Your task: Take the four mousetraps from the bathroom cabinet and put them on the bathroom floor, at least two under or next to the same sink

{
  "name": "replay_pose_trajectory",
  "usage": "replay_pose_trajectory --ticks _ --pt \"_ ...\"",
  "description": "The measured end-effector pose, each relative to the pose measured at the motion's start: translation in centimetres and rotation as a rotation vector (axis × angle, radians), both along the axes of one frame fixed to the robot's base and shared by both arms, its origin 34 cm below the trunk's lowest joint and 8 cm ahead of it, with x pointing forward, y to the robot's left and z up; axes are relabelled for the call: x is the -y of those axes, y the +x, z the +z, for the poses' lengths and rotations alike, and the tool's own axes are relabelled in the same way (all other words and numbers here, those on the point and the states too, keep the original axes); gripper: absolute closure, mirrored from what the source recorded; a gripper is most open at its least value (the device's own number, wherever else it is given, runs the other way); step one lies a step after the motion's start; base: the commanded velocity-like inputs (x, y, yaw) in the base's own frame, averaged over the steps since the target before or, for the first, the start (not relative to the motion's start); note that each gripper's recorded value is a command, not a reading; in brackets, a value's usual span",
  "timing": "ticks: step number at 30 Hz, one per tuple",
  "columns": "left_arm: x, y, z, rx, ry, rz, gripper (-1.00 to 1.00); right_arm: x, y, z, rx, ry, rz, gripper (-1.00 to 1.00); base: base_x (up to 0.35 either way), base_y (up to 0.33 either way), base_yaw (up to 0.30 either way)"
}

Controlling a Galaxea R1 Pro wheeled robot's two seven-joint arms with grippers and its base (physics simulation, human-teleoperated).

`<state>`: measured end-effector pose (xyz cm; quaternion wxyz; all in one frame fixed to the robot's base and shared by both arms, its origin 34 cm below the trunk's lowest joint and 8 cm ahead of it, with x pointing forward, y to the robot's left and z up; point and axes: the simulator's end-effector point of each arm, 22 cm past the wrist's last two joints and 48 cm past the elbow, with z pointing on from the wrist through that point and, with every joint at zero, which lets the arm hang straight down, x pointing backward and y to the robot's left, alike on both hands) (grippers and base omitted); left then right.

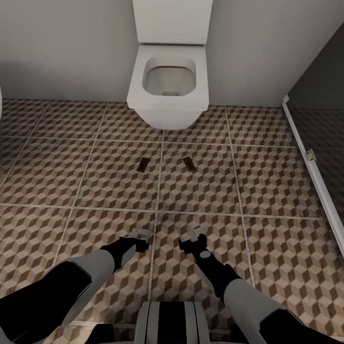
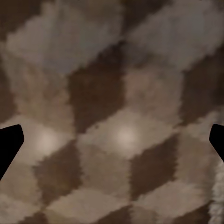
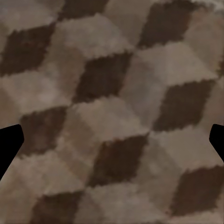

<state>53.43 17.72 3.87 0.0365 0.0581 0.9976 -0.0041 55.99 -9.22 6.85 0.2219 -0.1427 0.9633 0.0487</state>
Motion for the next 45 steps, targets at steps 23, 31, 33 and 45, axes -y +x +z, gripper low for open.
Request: replay_pose_trajectory --ticks 23,31,33,45 --pt "0.7 0.7 0.7 0.015 -0.010 -0.001 -1.00 0.0 0.5 0.6 0.012 0.000 0.000 -1.00 0.000 0.000 0.000" --pt "0.7 2.2 2.3 0.048 -0.010 -0.002 -1.00 0.0 2.1 2.4 0.052 0.002 -0.001 -1.00 0.000 0.000 0.000" --pt "0.7 2.5 2.7 0.056 -0.010 -0.002 -1.00 -0.1 2.8 3.1 0.080 0.010 -0.004 -1.00 0.000 0.000 0.000" --pt "0.7 4.6 5.2 0.105 -0.010 -0.002 -1.00 -0.2 5.1 6.0 0.149 0.018 -0.007 -1.00 0.000 0.000 0.000"
